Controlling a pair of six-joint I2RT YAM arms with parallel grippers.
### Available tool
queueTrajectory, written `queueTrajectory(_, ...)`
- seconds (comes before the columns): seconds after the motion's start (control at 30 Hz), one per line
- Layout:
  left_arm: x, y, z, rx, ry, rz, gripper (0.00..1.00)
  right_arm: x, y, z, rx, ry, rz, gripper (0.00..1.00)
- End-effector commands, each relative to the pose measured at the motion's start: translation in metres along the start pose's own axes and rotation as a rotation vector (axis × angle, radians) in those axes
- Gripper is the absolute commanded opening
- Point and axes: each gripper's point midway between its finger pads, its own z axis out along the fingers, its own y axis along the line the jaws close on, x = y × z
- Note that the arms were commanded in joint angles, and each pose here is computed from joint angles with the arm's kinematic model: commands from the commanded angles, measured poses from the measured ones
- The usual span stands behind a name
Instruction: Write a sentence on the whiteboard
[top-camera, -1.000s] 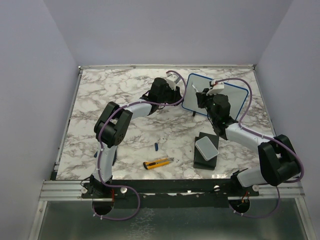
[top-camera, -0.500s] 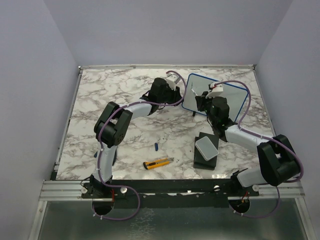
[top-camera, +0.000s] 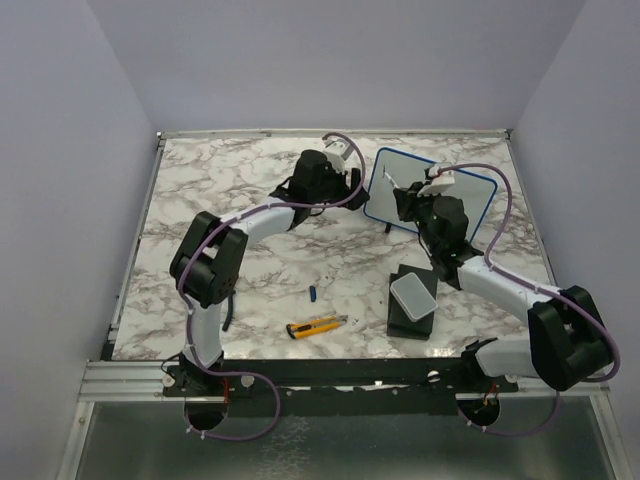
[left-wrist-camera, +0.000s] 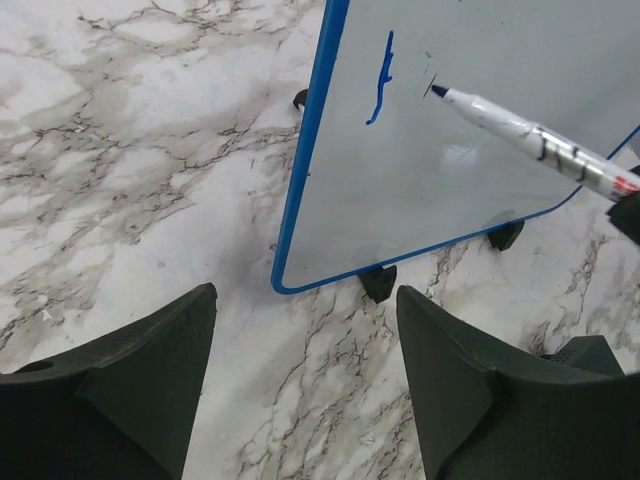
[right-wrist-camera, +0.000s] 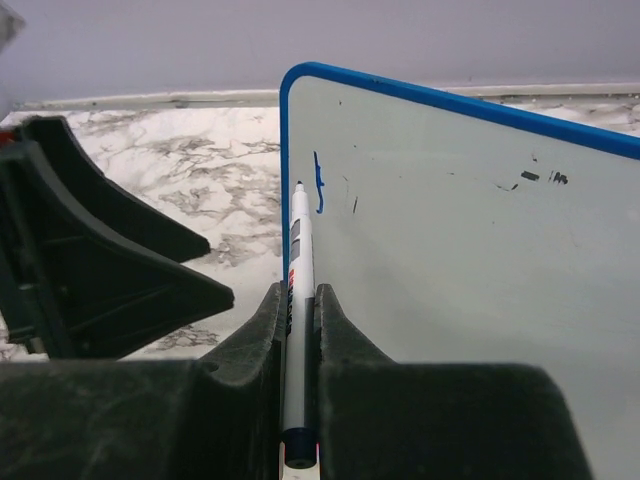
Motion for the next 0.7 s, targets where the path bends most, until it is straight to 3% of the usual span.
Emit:
queueTrajectory(0.0,-0.015,0.005,-0.030,-0.074,-0.004,-0.046,0.77,-0.004,0.001,0.006,0.016,-0.002,-0.008,0.00)
queueTrajectory(0.17,-0.017,0.014,-0.058,-0.128,0.013,-0.080,0.82,-0.005,-0.001,0.009,0.024,-0.007,-0.016,0.00)
queueTrajectory(0.67,-0.005,0.050,-0.117,-0.279,0.022,-0.081,0.85,0.002,-0.003,0.021,0.043,0.019,-0.037,0.00)
